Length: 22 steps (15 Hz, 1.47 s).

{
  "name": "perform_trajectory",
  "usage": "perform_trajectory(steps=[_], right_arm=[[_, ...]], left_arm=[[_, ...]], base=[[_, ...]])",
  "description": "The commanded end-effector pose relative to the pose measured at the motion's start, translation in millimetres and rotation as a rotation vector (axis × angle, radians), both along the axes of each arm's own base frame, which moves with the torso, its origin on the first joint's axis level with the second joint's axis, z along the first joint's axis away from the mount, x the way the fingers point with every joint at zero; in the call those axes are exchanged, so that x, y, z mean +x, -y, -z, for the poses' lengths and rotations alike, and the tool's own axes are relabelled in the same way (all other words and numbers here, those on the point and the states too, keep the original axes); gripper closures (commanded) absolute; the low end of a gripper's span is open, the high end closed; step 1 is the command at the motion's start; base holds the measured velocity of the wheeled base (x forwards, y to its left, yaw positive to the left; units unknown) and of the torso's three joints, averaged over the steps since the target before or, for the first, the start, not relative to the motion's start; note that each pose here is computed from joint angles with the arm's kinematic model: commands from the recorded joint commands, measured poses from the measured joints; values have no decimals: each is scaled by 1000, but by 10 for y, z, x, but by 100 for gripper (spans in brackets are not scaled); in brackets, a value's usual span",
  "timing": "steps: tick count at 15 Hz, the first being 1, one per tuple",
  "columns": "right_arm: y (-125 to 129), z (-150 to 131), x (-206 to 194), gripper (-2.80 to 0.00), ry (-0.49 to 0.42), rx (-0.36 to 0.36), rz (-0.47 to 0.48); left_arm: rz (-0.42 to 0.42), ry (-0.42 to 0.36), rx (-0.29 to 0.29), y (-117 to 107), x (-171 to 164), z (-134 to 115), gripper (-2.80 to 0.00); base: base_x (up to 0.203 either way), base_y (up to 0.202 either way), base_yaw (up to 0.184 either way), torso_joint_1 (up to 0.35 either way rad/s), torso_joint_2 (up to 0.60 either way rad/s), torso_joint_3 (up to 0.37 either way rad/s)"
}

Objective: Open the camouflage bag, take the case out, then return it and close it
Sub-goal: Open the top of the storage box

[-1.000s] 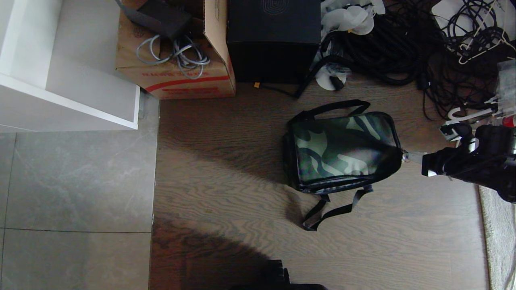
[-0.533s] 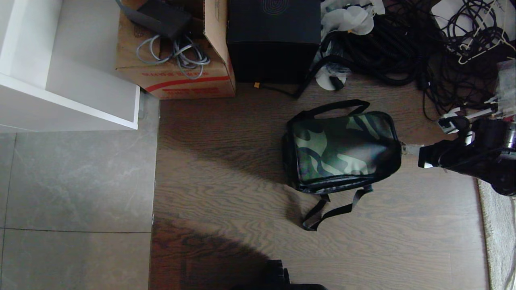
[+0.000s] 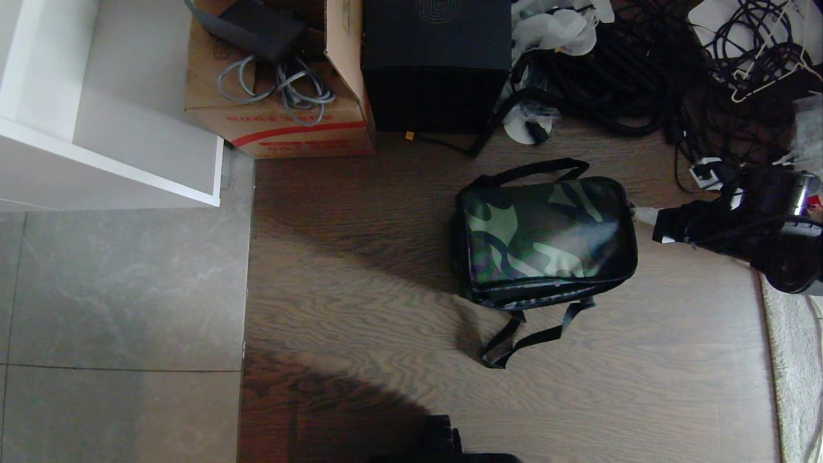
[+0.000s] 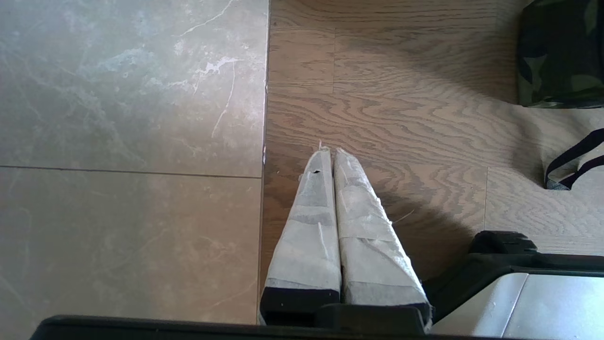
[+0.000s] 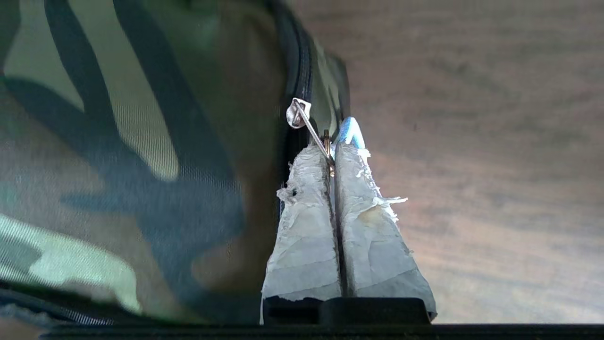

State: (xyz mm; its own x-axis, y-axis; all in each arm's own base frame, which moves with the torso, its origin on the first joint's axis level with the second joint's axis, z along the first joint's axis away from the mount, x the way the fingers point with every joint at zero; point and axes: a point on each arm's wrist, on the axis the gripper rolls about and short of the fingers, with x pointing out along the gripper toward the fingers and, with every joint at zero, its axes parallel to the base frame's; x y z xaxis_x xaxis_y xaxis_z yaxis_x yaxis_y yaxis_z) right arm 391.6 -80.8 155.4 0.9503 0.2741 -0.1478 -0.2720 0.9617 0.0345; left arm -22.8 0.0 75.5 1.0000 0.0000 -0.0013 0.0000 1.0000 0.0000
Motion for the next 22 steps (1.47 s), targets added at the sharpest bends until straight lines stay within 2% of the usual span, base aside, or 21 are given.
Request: perform_trajectory(steps=[1, 6, 13, 14, 19, 21, 22], right_arm=[[9, -33, 53, 0, 24, -6, -3], [33, -132, 156, 0, 79, 7, 0], [24, -123, 147, 0, 92, 45, 2], [21, -111, 136, -280, 91, 47, 0], [38, 33, 107, -280, 61, 37, 0], [26, 133, 62, -280, 15, 78, 8], [17, 191, 35, -280, -20, 128, 15]], left_arm=[[0, 0, 0, 0, 0, 2, 0], [0, 0, 0, 0, 0, 2, 0], [0, 0, 0, 0, 0, 2, 0], [0, 0, 0, 0, 0, 2, 0], [0, 0, 0, 0, 0, 1, 0], [0, 0, 0, 0, 0, 1, 0], [0, 0, 0, 0, 0, 2, 0]], base=[[0, 0, 0, 0, 0, 0], [0, 0, 0, 0, 0, 0], [0, 0, 0, 0, 0, 0], [0, 0, 0, 0, 0, 0], [0, 0, 0, 0, 0, 0], [0, 0, 0, 0, 0, 0], [0, 0, 0, 0, 0, 0]])
